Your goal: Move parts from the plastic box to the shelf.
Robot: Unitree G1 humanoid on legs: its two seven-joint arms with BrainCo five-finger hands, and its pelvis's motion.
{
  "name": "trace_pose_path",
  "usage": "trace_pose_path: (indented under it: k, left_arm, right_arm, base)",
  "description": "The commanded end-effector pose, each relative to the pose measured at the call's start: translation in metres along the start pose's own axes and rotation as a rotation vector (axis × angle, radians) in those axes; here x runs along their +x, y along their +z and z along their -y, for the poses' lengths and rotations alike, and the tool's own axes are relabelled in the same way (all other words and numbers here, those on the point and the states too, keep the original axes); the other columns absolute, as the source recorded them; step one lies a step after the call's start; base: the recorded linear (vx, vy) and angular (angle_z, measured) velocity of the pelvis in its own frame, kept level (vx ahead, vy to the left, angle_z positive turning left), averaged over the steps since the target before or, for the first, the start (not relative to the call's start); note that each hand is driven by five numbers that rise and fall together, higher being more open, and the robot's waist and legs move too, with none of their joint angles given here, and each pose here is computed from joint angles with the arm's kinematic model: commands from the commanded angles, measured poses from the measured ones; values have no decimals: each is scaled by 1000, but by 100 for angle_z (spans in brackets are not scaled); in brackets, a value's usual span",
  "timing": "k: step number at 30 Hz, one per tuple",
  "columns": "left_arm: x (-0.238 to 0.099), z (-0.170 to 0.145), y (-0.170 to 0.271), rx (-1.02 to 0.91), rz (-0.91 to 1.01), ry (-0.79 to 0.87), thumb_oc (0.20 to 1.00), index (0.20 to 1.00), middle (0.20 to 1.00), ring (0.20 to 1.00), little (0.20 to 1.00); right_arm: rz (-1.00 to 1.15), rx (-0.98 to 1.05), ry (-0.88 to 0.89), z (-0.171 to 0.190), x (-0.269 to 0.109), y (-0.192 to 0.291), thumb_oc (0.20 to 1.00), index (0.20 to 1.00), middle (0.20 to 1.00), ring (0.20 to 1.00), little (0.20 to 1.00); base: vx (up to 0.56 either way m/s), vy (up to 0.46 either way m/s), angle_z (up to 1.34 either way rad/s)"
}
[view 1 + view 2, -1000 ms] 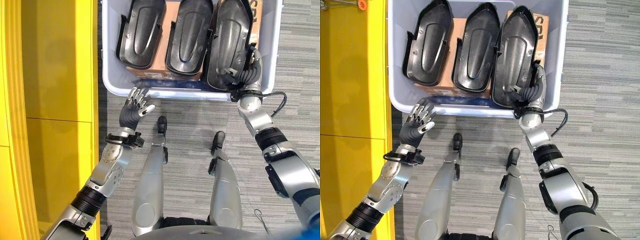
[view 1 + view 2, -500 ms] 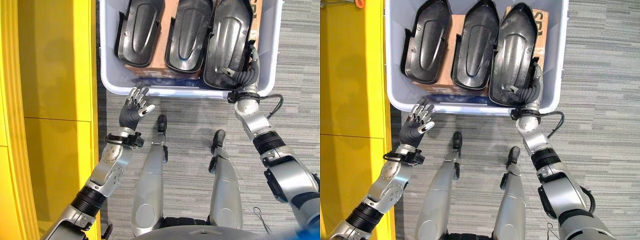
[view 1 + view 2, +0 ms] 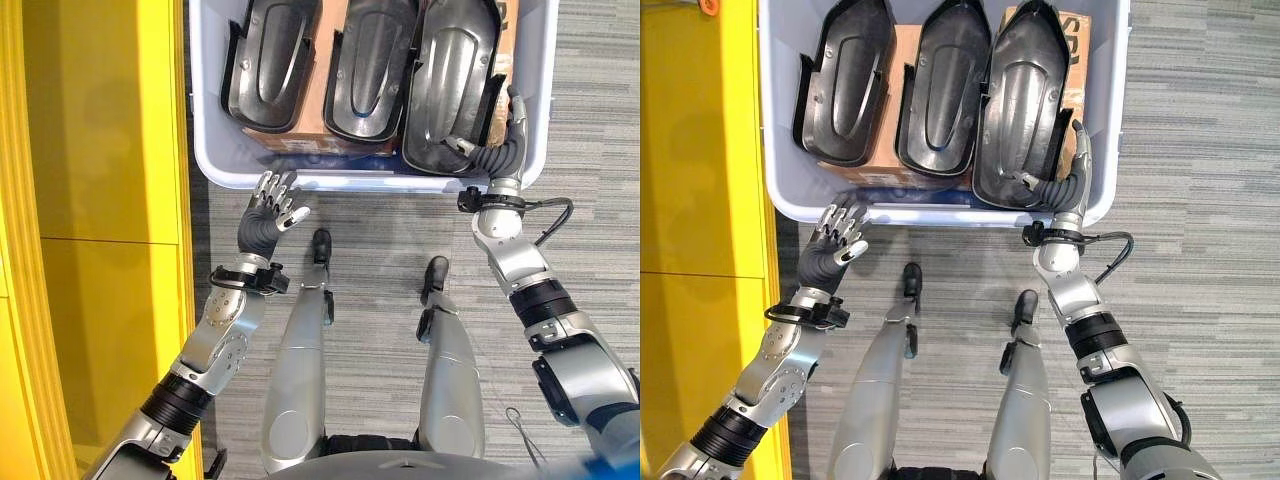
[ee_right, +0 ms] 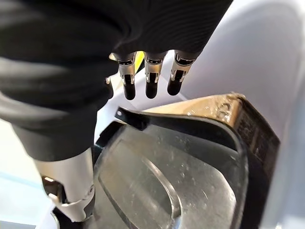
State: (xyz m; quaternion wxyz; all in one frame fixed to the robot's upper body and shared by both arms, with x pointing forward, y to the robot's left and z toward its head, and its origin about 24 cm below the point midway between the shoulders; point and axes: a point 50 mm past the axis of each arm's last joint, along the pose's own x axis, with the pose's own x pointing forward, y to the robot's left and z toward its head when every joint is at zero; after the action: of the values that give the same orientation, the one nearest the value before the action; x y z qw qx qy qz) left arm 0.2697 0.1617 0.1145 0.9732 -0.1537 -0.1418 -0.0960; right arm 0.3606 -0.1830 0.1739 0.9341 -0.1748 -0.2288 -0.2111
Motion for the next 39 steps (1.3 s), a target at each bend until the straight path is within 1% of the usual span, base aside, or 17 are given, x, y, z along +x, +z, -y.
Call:
trace_pose_path:
  k: [1,12,25,28,31,39]
  left_arm:
    - [-2,12,27,-8,148,-56,1000,1000,1000,1000,1000]
    - [-3,12,26,-14,137,-62,1000,1000,1000,1000,1000]
    - [-4,11,24,-15,119,-66,1000,1000,1000,1000,1000]
    - [-5,12,23,-16,112,-77,1000,1000,1000,1000,1000]
    - [-6,13,22,-21,103,-88,1000,1000,1000,1000,1000]
    - [-5,12,21,-16,100,-68,1000,1000,1000,1000,1000]
  right_arm:
    - [80,12,-76,16,10,13,1000,1000,1000,1000,1000]
    - [50,-10,-66,10,20,12,1000,1000,1000,1000,1000]
    - [-40,-1,-56,0,29,4,1000,1000,1000,1000,1000]
    - [-67,-9,-59,-1,35,2,1000,1000,1000,1000,1000]
    - [-98,28,-67,-4,43,5,1000,1000,1000,1000,1000]
    - [-25,45,-26,-10,34,15,1000,1000,1000,1000,1000]
  base:
    - [0,0,0]
    - [0,0,0]
    - [0,0,0]
    - [0,0,0]
    - [0,0,0]
    - [0,0,0]
